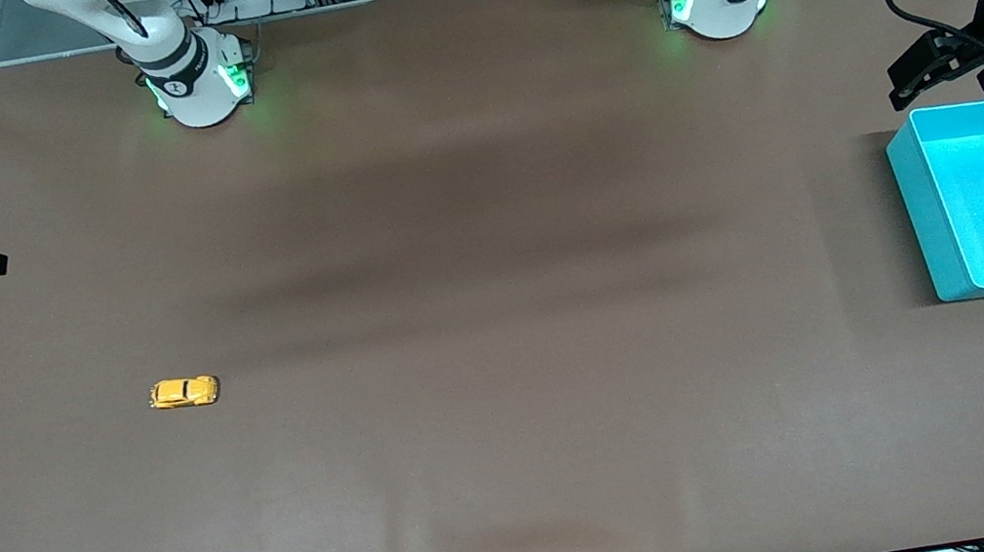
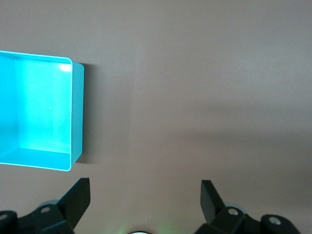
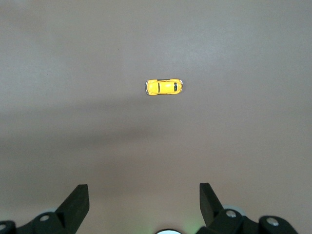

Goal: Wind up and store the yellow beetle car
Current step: 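Move the right gripper toward the yellow beetle car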

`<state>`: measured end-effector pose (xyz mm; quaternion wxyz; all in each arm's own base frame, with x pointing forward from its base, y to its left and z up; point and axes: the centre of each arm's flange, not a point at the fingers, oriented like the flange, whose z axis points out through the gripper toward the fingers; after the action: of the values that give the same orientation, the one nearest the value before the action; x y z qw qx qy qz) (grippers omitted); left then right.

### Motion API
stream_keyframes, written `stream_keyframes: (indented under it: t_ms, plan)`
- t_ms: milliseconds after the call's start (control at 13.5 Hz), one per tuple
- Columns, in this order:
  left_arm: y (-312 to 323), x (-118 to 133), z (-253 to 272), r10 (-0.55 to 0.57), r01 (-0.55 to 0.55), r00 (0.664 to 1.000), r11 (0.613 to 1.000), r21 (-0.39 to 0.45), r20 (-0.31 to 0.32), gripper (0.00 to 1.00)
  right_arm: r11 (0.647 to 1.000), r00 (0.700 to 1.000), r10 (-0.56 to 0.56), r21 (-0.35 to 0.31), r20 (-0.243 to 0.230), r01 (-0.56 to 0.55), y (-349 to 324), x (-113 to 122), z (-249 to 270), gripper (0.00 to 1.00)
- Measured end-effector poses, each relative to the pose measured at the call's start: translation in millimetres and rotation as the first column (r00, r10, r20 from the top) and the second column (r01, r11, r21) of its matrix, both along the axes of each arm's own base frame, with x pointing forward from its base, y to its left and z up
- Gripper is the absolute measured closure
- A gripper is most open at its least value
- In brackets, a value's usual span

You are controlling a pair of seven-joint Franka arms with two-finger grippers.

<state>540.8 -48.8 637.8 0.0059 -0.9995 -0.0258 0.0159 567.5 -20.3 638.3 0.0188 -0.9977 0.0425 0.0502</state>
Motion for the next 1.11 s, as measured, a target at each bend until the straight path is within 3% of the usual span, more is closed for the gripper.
stream_keyframes:
  t_ms: [1113]
  plan:
    - [4, 1, 1, 0.009, -0.009, 1.000, 1.000, -0.001, 0.004, 0.00, 1.000, 1.000, -0.001, -0.001, 0.017, 0.001, 0, 7, -10, 0.00]
